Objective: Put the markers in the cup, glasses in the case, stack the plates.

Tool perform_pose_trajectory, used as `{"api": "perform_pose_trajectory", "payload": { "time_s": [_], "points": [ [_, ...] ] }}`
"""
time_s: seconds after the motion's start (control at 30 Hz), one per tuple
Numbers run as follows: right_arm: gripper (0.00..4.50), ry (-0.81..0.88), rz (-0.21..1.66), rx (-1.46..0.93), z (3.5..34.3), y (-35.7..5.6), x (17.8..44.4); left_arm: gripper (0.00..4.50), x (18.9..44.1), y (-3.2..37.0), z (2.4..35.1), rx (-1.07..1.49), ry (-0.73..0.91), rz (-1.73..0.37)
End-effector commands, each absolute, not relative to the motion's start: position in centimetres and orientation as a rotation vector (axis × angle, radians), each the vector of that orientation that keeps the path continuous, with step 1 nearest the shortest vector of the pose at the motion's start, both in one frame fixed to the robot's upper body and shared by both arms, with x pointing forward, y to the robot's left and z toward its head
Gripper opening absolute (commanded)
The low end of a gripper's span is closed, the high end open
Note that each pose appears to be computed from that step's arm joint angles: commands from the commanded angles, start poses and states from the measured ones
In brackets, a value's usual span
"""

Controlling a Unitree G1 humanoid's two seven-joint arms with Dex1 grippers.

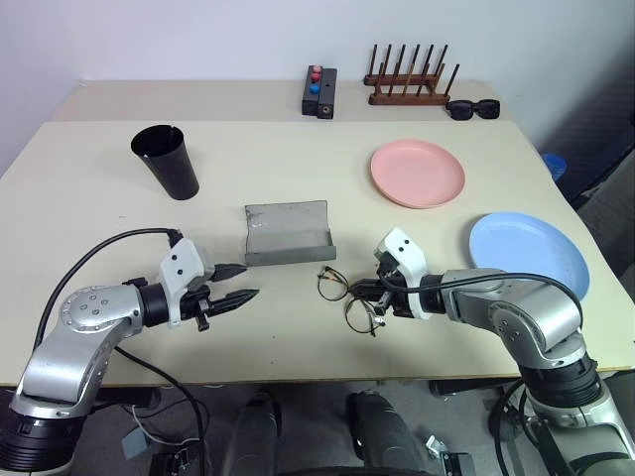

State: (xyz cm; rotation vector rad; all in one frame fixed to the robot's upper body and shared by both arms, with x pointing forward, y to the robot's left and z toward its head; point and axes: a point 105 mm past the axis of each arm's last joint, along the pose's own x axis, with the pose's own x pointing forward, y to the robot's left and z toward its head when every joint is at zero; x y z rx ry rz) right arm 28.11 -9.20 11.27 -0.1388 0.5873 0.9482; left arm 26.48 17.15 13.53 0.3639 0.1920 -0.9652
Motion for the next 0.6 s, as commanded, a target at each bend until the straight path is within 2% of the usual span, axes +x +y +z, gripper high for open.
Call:
{"api": "perform_pose_trajectory", "payload": {
  "time_s": [0.03,0.27,0.37,0.53,0.6],
  "points": [
    [0.06,0.541,0.979,-0.171,12.3,-9.1,27.7,2.29,26.6,17.0,14.3,0.375,0.156,-0.968],
    [0.06,0.507,0.994,-0.213,13.1,-9.1,27.8,2.29,26.4,16.1,14.2,0.35,0.156,-0.988],
    [0.88,0.508,0.984,-0.221,13.0,-9.2,27.9,2.29,25.8,15.1,14.4,0.304,0.148,-1.015],
    [3.35,0.514,0.955,-0.226,12.9,-9.5,28.2,2.29,25.0,14.1,13.9,0.298,0.165,-1.047],
    [3.35,0.524,0.954,-0.227,12.7,-9.6,28.2,2.29,24.8,13.8,13.8,0.298,0.167,-1.055]
  ]
}}
